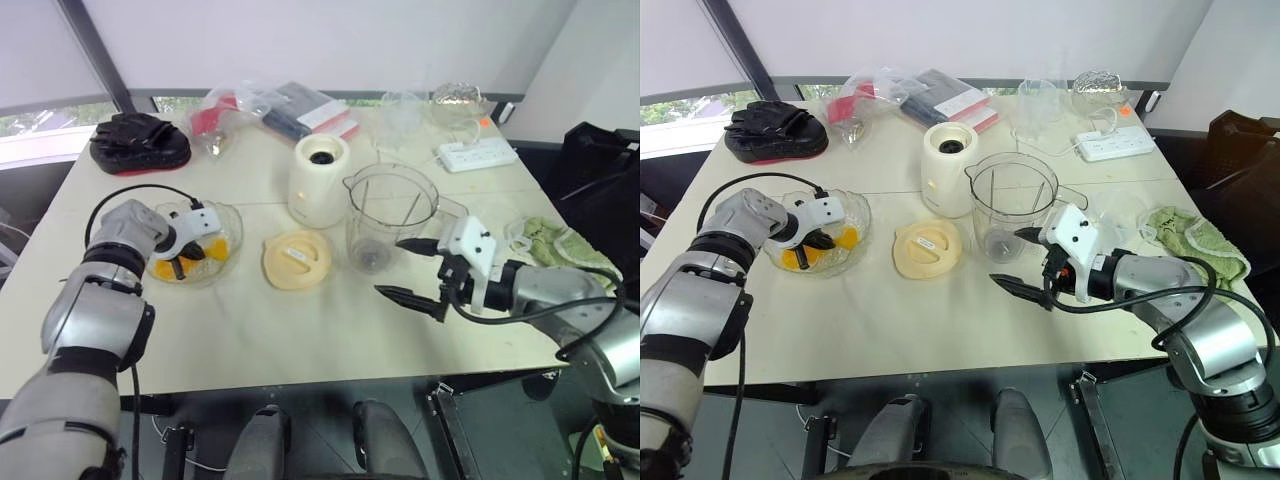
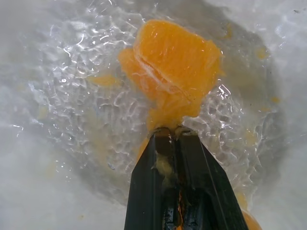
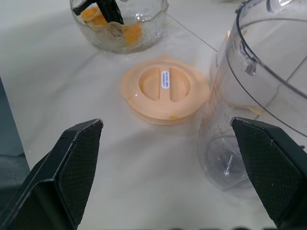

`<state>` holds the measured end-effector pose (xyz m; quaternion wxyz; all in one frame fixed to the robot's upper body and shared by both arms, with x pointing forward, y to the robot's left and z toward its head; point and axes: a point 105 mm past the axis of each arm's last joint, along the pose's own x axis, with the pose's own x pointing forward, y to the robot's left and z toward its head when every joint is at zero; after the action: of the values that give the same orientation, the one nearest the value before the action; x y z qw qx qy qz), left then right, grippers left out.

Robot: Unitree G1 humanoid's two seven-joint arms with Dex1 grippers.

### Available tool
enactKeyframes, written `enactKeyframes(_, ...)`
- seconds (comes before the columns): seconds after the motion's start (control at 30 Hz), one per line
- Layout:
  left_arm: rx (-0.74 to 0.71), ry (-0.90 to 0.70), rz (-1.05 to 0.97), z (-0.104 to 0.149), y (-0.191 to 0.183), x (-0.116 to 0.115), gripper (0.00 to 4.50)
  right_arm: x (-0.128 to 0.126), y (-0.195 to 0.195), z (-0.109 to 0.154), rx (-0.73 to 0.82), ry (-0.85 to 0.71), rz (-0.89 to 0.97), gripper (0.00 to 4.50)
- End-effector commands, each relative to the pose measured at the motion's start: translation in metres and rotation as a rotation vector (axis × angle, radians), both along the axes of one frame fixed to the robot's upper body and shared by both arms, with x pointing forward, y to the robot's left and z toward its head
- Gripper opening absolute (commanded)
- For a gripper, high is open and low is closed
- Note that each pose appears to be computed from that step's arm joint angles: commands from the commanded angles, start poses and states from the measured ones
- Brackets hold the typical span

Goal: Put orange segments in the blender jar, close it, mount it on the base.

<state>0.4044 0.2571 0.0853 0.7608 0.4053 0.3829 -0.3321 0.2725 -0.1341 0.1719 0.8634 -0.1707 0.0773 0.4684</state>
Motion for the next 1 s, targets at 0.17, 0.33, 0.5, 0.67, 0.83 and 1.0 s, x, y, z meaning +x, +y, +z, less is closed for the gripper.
enactKeyframes(0.17,-0.092,-0.061,0.066,0.018,0.009,0.004,0.10,0.000,0.004,0.006,0.005,-0.035,0.018,4.50)
enactKeyframes(0.33,-0.259,-0.173,0.073,0.059,0.001,0.015,0.10,-0.002,0.004,0.004,0.007,-0.030,0.016,4.50)
enactKeyframes(0.5,-0.365,-0.220,0.051,0.085,-0.003,0.016,0.10,-0.002,0.004,0.003,0.010,-0.028,0.014,4.50)
enactKeyframes(0.67,-0.448,-0.243,0.059,0.096,0.003,0.009,0.10,-0.002,0.005,0.002,0.011,-0.025,0.014,4.50)
enactKeyframes(0.83,-0.472,-0.198,0.094,0.081,0.011,-0.004,0.10,-0.001,0.004,0.001,0.011,-0.023,0.013,4.50)
enactKeyframes(1.0,-0.356,-0.128,0.121,0.050,0.016,-0.007,0.59,0.002,0.006,0.001,0.012,-0.021,0.022,4.50)
